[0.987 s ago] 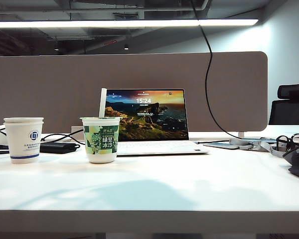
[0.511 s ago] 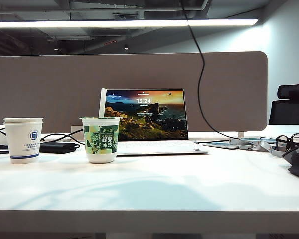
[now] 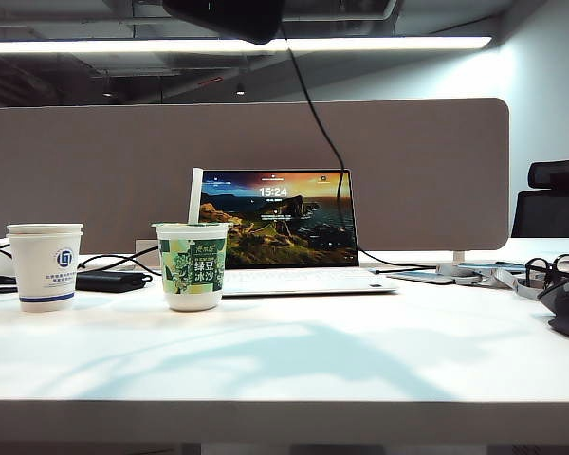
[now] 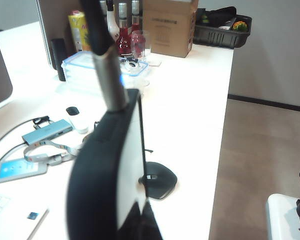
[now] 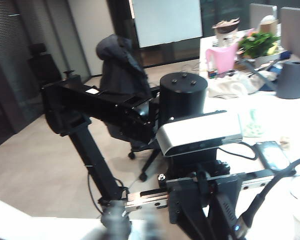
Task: Pick up the black phone, pick up the charger plug, insert the charger plug into the phone's charging port, and finally place the connected phone back on the desk.
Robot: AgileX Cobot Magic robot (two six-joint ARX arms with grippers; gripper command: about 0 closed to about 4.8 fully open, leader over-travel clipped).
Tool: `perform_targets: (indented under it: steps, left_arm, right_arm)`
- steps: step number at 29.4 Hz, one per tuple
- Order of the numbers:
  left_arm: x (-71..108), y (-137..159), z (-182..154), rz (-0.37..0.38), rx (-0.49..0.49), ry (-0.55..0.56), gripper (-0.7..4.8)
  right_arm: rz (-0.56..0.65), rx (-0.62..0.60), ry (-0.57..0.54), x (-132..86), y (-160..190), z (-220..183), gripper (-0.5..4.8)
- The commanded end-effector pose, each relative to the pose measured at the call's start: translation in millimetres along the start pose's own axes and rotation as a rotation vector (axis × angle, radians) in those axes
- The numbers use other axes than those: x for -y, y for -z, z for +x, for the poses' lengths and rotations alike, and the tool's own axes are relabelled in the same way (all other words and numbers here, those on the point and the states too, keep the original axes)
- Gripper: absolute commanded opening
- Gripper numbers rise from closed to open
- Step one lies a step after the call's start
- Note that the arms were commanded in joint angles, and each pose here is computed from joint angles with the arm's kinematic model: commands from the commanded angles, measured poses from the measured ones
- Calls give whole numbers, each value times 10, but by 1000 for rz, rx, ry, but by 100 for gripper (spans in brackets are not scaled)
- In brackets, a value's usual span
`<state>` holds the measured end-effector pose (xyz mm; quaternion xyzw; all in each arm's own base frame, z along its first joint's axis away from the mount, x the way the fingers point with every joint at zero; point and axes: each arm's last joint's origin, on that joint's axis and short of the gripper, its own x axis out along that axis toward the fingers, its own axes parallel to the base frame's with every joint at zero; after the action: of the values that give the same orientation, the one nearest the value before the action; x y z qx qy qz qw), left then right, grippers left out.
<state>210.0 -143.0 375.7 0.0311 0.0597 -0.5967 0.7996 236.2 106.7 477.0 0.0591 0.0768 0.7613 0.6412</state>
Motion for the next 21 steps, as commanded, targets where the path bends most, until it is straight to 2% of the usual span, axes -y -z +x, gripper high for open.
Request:
perform_targets:
  steps: [1,4,6,8,11,13,15,18,21]
  left_arm:
    - [-37,-35,110,-7,46,15,-6]
    - [-87,52,322,-86,35,-2,-6]
    - [-114,141,488,-108,19,22,-6]
    - [-169,269,664,-126,-8,40,-6]
    - [-246,491,904,-168,-57,61,-6]
    - [-310,652,1052,-222,-86,67,-6]
    - [-371,799,1180,-275,-103,65,-6]
    - [-388,961,1343,-292,-128,-10,-6]
    - [-385,1107,1470,-307,-156,-45,-6]
  right_arm:
    - [-50,22,111,-78,-64,-53,-2]
    - [-86,57,321,-113,-111,-174,-2]
    - [-92,75,435,-126,-129,-220,-1]
    - [-99,88,503,-149,-146,-277,-2]
    - [-110,95,519,-196,-164,-290,-2]
    - [-112,97,530,-216,-168,-292,-2]
    - [-102,106,609,-241,-171,-307,-2]
    - [-70,124,833,-339,-165,-358,-2]
    - [-70,134,900,-400,-173,-375,-2]
